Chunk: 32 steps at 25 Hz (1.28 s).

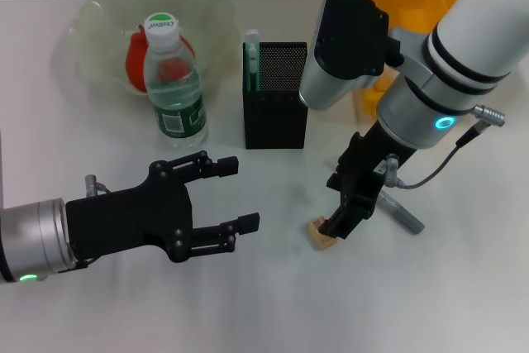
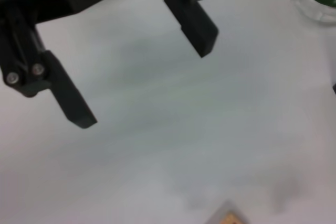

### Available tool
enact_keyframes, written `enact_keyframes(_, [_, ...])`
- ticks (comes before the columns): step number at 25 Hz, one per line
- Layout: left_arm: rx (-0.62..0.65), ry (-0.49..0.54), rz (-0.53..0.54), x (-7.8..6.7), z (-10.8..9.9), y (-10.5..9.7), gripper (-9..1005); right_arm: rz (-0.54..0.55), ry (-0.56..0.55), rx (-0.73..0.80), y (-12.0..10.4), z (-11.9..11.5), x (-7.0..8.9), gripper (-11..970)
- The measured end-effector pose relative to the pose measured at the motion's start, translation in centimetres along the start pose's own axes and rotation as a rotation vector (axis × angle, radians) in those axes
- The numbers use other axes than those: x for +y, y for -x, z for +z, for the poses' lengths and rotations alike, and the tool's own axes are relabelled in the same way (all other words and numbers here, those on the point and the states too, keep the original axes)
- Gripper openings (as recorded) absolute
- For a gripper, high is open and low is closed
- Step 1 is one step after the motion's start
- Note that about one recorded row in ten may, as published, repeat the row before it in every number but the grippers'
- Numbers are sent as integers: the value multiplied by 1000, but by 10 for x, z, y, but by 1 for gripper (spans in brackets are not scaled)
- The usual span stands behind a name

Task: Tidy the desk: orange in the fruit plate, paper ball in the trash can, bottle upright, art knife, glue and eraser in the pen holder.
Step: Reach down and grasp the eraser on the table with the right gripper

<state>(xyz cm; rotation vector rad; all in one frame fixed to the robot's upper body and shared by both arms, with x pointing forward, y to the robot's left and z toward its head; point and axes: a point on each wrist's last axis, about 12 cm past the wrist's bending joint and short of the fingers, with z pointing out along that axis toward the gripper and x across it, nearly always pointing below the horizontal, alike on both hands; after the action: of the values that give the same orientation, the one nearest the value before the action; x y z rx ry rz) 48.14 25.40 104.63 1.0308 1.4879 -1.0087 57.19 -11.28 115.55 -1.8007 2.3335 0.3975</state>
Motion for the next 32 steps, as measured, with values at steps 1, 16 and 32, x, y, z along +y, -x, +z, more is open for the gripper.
enact_keyframes(1, [0, 0, 0, 0, 0, 0, 784, 7, 4, 2, 0, 1, 0, 716])
enact_keyframes(16, [5, 1, 11, 5, 4, 3, 784, 267, 41, 61, 4, 13, -2, 715])
enact_keyframes(32, [9, 3, 18, 7, 6, 4, 784, 357, 46, 113, 9, 17, -9, 715])
